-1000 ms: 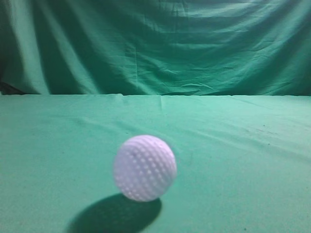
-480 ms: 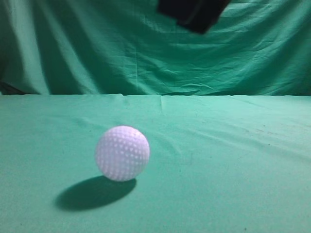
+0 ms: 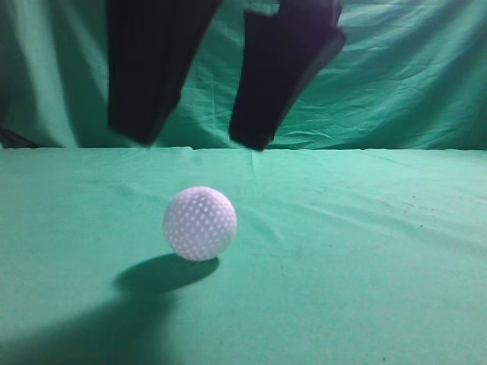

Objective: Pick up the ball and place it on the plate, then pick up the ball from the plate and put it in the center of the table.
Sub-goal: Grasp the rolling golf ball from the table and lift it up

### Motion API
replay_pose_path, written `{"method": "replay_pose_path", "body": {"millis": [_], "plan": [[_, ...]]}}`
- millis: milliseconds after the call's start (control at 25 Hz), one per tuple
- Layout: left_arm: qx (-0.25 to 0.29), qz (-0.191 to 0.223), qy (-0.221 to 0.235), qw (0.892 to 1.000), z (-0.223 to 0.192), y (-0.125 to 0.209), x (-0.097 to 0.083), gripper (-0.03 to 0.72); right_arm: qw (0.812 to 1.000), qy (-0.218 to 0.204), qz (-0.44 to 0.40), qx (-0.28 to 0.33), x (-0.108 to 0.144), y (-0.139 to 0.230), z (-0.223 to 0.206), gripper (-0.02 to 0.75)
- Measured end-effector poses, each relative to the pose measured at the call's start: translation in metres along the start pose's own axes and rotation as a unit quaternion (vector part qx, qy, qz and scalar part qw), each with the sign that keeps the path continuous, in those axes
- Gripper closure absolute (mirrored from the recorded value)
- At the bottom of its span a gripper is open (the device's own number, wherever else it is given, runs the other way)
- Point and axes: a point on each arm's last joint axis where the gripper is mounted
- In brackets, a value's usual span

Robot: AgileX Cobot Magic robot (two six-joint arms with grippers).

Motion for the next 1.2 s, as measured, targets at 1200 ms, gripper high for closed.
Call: {"method": "replay_pose_path", "body": {"millis": [1200], "plan": [[0.012, 0.000, 0.005, 1.000, 0.000, 0.002, -0.001, 0.688, 0.997, 0.014, -0.016, 0.070, -0.026, -0.036, -0.052, 0.419]]}}
Point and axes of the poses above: a point on each arm's last joint axis where the gripper is mounted, z pointing back along that axis away from the gripper, x along the wrist's bending axis when the last joint is at zero, y = z × x, and after that the axes turned 7 degrees about z, right-handed
